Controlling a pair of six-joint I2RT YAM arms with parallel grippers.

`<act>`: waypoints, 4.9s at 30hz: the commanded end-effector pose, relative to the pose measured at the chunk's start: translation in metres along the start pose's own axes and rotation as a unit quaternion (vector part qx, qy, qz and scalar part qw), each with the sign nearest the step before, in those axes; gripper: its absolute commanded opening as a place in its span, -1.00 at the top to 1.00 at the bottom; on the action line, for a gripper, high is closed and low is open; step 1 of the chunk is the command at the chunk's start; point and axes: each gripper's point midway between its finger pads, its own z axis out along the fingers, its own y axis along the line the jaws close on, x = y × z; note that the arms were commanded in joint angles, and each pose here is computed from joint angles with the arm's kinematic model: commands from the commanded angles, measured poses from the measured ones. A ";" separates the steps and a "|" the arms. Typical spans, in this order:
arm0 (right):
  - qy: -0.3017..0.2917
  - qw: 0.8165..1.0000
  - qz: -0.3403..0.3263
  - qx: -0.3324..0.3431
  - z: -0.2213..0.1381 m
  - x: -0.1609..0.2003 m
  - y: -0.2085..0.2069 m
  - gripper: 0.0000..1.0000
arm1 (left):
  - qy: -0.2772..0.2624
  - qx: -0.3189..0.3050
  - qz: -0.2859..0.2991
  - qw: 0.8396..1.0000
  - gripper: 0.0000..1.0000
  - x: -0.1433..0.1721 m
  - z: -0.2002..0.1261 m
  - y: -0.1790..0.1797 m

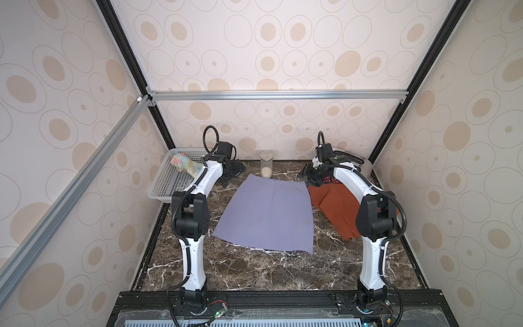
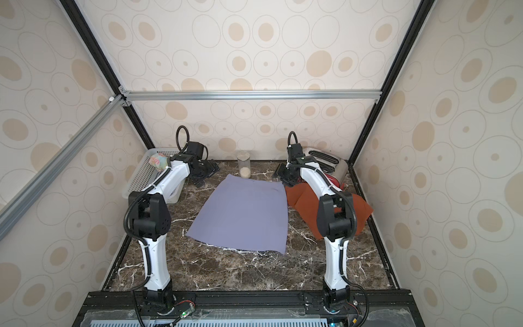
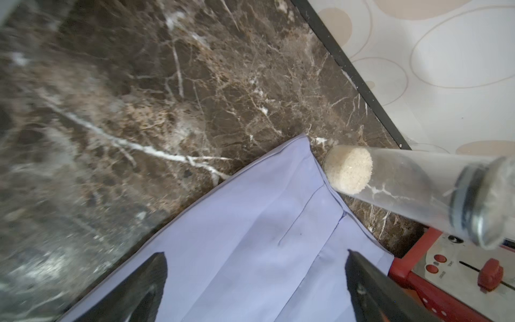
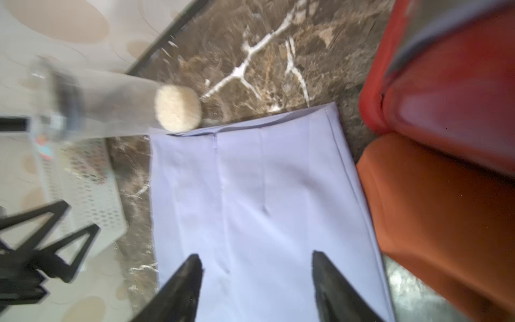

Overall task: Roll up the skirts
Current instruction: Flatten out the skirt at the center of the board, then fold the skirt at the center of the board.

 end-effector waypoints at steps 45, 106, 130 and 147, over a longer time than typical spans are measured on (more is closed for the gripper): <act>0.017 0.996 -0.081 0.044 -0.032 0.210 -0.014 0.11 | 0.028 -0.081 0.042 0.995 0.58 0.235 -0.055 0.198; 0.199 0.901 -0.386 0.016 0.056 0.437 0.142 1.00 | 0.072 -0.089 0.069 0.991 -0.87 0.031 -0.007 0.104; 0.233 0.903 -0.349 -0.094 0.029 0.431 0.103 1.00 | 0.158 -0.071 0.104 0.979 -0.67 0.057 0.069 0.099; 0.246 0.901 -0.336 -0.121 0.021 0.427 0.121 1.00 | 0.121 -0.032 0.096 0.988 1.00 0.037 0.070 0.070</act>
